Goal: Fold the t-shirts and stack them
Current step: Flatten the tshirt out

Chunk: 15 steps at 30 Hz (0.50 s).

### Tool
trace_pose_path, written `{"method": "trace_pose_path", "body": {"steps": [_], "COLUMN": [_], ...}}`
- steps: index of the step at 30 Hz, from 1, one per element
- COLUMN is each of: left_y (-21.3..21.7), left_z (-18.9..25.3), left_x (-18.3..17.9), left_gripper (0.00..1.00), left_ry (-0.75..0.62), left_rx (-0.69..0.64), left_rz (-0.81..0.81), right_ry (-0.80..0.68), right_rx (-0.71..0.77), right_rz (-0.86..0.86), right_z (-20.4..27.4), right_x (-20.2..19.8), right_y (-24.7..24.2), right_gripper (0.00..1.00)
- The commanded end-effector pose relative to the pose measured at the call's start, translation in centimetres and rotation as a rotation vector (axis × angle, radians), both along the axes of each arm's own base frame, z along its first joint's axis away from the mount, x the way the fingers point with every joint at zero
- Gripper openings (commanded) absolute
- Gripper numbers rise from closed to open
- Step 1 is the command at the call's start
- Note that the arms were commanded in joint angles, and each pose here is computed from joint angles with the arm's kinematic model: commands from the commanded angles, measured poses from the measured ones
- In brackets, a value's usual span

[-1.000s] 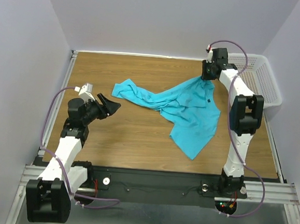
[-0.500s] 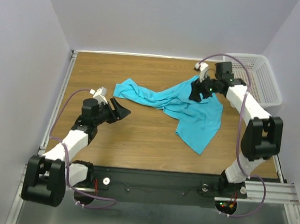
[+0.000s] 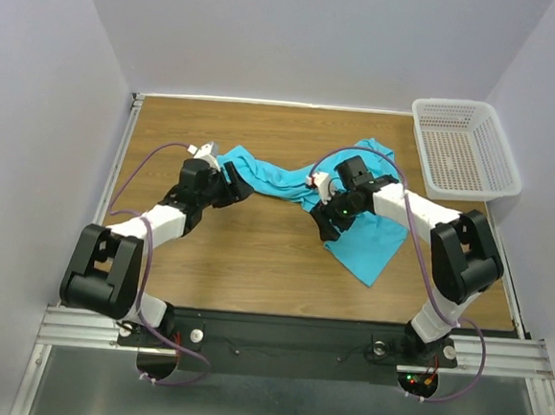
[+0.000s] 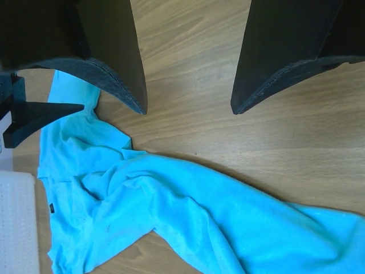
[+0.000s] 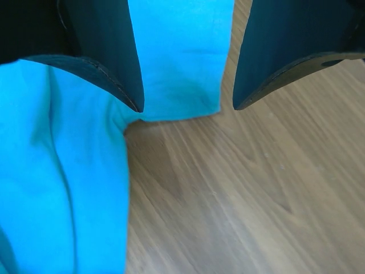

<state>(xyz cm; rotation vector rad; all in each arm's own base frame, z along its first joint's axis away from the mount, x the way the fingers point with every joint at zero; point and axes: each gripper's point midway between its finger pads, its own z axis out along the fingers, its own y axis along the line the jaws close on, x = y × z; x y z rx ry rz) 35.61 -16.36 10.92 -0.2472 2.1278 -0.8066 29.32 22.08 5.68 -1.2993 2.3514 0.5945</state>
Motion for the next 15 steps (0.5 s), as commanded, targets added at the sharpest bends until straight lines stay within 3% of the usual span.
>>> {"method": "trace_pose_path", "body": {"steps": [1, 8, 11, 13, 15], "left_y": [-0.6, -1.3, -1.9, -2.1, -2.5], "left_z": [0.3, -0.5, -1.4, -3.1, -4.1], "left_x": [2.3, 5.1, 6.0, 6.2, 6.8], "left_gripper": [0.71, 0.69, 0.67, 0.57, 0.56], "left_ry": [-0.032, 0.0, 0.038, 0.085, 0.116], "left_rx": [0.062, 0.113, 0.124, 0.132, 0.141], "left_rz": [0.042, 0.133, 0.148, 0.15, 0.142], "right_ry": [-0.064, 0.004, 0.031, 0.046, 0.073], "right_rx": [-0.106, -0.143, -0.132, -0.135, -0.139], "right_rz": [-0.159, -0.302, -0.302, -0.304, -0.296], "right_z": [-0.1, -2.1, -2.3, -2.7, -3.0], "right_x": [1.3, 0.7, 0.3, 0.0, -0.6], "right_y": [-1.7, -1.6, -1.2, -1.2, -1.2], "right_gripper": [0.7, 0.72, 0.68, 0.61, 0.53]}}
